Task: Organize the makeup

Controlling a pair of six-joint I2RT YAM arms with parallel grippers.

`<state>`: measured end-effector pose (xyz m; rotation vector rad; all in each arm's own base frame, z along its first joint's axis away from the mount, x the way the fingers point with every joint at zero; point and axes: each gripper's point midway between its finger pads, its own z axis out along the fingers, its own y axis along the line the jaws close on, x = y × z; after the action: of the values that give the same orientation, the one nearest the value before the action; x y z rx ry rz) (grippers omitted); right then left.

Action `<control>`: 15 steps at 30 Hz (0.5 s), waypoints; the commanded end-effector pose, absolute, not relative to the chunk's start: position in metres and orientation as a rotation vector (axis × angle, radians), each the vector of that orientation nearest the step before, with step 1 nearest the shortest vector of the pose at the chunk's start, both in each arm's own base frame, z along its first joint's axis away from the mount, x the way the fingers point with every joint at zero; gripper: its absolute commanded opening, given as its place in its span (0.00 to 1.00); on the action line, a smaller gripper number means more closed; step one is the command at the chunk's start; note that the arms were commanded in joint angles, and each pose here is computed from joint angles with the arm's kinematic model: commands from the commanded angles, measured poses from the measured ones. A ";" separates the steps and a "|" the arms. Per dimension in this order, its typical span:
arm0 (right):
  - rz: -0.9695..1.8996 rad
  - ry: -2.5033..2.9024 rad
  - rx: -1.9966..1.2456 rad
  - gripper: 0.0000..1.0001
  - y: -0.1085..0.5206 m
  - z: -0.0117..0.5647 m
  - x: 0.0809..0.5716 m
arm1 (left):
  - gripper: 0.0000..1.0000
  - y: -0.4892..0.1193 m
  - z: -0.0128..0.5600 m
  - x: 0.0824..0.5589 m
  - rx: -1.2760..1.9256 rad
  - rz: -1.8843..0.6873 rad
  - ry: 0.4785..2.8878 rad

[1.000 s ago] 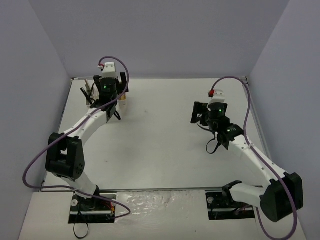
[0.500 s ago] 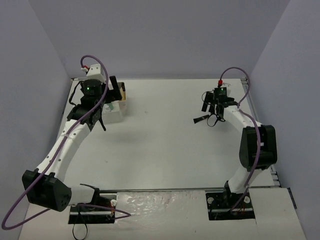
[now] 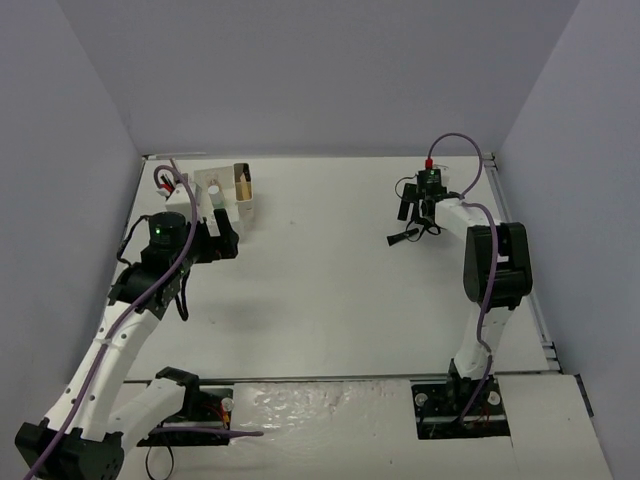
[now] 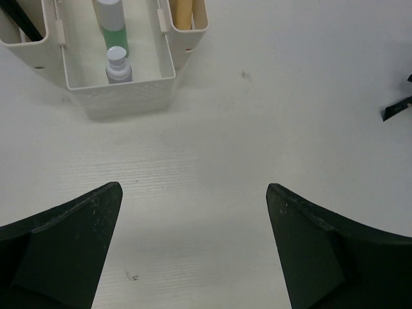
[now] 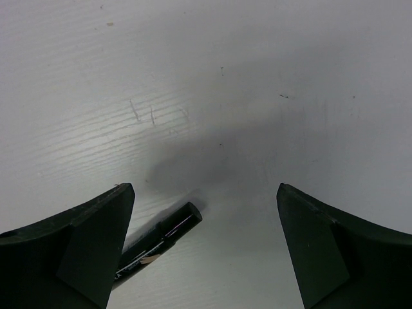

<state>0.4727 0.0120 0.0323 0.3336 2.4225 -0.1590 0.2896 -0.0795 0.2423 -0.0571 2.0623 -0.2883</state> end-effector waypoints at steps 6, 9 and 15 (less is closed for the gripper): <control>-0.257 2.480 0.359 0.90 -0.005 0.017 0.434 | 0.94 -0.077 0.269 0.292 -0.049 -0.307 1.974; -0.253 2.514 0.363 0.90 -0.004 0.009 0.416 | 0.94 -0.076 0.270 0.292 -0.058 -0.313 1.968; -0.264 2.564 0.396 0.91 -0.006 0.002 0.373 | 0.97 -0.070 0.268 0.291 -0.074 -0.293 1.970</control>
<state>0.4200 0.0038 0.0105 0.3792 2.4647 -0.1920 0.2865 -0.0722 0.2481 -0.0696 2.0414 -0.2857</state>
